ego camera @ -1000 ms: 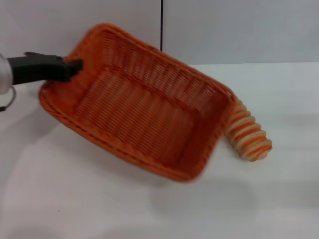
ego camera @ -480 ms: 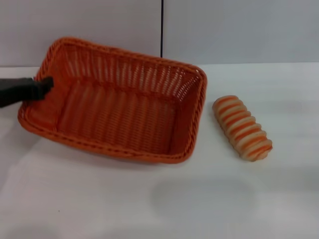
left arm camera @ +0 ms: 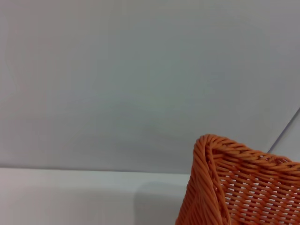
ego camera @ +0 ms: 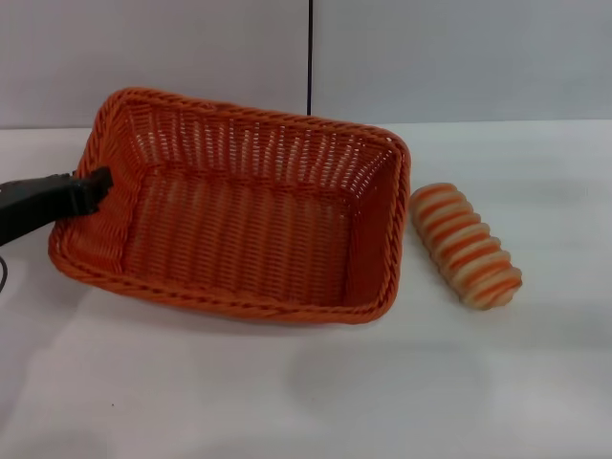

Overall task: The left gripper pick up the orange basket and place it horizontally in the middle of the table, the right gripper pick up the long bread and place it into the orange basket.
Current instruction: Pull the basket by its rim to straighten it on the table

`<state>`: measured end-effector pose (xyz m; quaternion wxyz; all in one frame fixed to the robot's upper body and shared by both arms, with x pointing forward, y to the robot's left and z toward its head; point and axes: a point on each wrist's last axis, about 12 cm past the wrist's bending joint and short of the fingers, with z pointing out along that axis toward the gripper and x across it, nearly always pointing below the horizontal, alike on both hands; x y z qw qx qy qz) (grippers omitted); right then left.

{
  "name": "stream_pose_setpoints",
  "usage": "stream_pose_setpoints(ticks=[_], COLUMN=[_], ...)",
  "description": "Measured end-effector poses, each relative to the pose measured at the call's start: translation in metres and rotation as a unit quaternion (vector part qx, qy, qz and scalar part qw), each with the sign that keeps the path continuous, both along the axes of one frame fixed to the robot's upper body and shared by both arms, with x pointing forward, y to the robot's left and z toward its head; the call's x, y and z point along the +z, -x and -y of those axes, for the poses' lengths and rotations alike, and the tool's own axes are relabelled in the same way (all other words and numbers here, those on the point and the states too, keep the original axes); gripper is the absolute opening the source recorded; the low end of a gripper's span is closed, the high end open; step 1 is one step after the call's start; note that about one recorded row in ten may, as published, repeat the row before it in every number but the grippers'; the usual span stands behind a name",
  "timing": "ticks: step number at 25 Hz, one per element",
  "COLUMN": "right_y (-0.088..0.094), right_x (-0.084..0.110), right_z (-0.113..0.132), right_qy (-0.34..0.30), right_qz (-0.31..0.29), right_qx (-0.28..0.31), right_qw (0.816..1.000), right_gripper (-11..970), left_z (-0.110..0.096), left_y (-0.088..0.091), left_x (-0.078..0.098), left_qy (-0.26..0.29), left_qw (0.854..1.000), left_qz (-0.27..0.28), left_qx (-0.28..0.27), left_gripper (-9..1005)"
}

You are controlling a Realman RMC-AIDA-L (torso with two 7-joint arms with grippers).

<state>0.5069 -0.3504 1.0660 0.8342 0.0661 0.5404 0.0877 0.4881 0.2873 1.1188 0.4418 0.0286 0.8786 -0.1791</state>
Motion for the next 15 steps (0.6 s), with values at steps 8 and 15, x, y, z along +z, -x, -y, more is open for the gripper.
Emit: stream_pose_setpoints(ticks=[8,15], right_y=[-0.002,-0.002], right_x=[0.001,0.001], right_z=[-0.002,-0.004], right_qy=[0.001,0.001], right_qz=[0.001,0.003], right_qx=[0.004,0.010], right_qw=[1.000,1.000], right_gripper=[583,580], left_z=[0.003,-0.005], left_y=[0.013,0.021], left_x=[-0.006,-0.008], left_qy=[0.003,-0.001], left_qw=[1.000,0.999], left_qz=[-0.006,0.001], left_qx=[0.010,0.032], left_gripper=[171,171])
